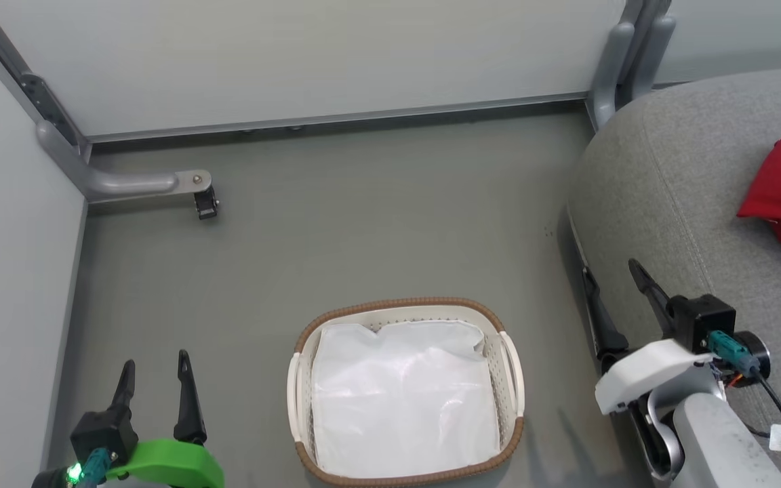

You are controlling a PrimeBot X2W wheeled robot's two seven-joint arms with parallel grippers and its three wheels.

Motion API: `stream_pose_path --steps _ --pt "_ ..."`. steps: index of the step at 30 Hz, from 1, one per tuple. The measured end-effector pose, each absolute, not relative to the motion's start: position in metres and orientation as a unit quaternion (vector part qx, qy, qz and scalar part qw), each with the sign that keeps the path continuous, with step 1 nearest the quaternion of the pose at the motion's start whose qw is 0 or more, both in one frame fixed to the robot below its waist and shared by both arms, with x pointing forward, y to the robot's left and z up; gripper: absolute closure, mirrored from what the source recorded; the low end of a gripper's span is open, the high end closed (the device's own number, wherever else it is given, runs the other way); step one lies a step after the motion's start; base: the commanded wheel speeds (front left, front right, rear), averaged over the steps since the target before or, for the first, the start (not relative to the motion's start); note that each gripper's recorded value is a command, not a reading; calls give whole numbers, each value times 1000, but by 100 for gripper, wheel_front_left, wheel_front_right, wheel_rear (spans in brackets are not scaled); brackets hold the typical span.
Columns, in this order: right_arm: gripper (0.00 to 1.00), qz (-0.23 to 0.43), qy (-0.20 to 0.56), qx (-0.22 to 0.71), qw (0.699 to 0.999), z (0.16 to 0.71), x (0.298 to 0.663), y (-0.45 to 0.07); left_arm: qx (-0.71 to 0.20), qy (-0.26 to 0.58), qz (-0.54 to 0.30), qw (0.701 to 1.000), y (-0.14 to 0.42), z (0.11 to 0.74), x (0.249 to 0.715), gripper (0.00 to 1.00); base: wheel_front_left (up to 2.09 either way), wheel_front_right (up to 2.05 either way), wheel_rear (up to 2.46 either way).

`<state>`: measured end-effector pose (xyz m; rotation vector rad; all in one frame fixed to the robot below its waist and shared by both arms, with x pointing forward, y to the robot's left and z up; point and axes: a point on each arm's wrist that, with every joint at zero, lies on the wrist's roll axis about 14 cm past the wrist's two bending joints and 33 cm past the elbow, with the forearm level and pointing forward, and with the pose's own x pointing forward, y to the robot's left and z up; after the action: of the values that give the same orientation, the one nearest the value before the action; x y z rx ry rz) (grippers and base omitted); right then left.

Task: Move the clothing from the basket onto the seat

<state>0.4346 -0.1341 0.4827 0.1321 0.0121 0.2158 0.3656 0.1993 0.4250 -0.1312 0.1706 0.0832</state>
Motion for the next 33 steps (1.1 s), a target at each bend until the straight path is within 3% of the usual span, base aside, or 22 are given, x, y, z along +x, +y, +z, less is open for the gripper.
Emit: stream_pose_path --steps 6,7,14,33 --pt "0 102 14 72 992 478 421 -135 -79 74 28 994 192 432 360 0 0 0 0" --pt "100 101 19 72 992 475 419 -135 -82 76 28 993 191 431 359 100 0 0 0" --pt "100 90 59 97 989 452 407 -136 -106 105 37 988 190 416 353 100 0 0 0" --pt "100 30 67 257 964 458 407 -157 -264 105 76 956 200 421 356 100 0 0 0"
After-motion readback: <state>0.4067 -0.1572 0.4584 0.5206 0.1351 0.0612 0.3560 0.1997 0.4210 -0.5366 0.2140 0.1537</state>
